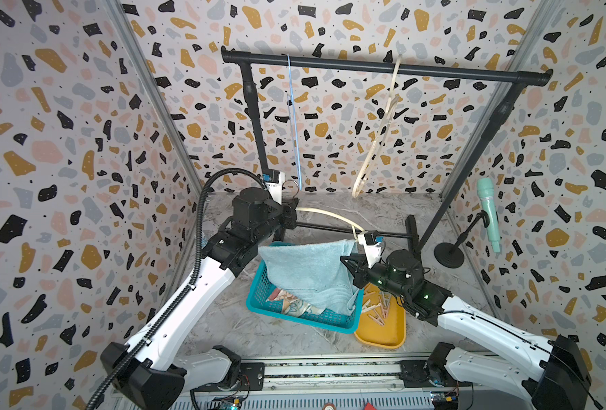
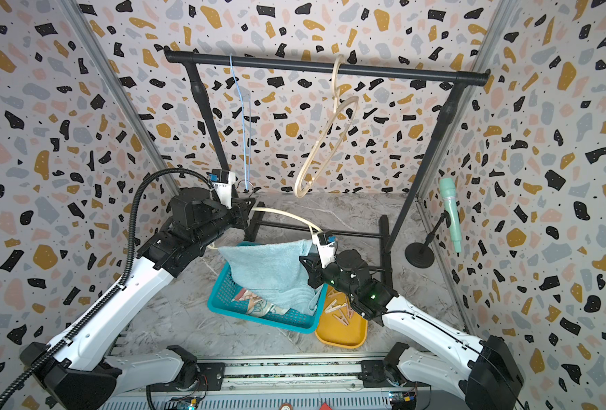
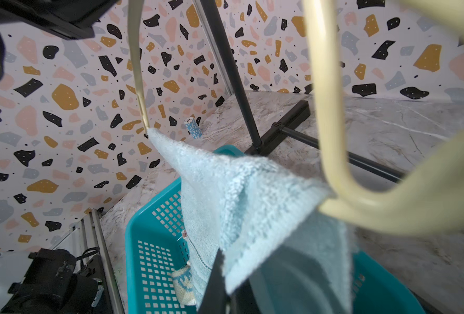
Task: Remove the clothespins securing towels to the hanger
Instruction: Remove the towel from the hanger.
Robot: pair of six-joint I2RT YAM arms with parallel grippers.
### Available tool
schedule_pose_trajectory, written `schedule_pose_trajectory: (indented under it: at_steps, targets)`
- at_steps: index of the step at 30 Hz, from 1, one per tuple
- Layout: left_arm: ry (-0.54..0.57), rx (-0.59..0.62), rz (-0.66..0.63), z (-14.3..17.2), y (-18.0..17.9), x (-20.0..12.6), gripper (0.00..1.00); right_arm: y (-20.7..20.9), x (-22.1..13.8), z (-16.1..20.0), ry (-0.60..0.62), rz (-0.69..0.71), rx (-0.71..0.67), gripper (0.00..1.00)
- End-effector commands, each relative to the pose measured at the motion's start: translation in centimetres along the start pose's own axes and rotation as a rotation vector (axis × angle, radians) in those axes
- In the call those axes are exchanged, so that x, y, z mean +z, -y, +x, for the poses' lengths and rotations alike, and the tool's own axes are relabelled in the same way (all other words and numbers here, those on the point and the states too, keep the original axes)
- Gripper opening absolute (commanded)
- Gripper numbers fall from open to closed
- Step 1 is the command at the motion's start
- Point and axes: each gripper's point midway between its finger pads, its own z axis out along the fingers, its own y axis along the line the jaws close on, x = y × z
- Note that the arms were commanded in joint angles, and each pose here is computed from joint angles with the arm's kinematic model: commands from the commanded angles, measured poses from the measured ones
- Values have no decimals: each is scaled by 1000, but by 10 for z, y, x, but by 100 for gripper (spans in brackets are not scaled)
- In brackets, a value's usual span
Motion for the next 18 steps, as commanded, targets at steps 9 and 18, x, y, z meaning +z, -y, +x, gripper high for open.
schedule_pose_trajectory:
  at_steps: [9, 18]
  targets:
    - [89, 53, -130, -12, -22, 2, 0, -21, -39, -54, 138, -14, -37, 0]
    - [91, 82, -204, -11, -36, 2, 0, -28, -78, -95, 254, 23, -65, 0]
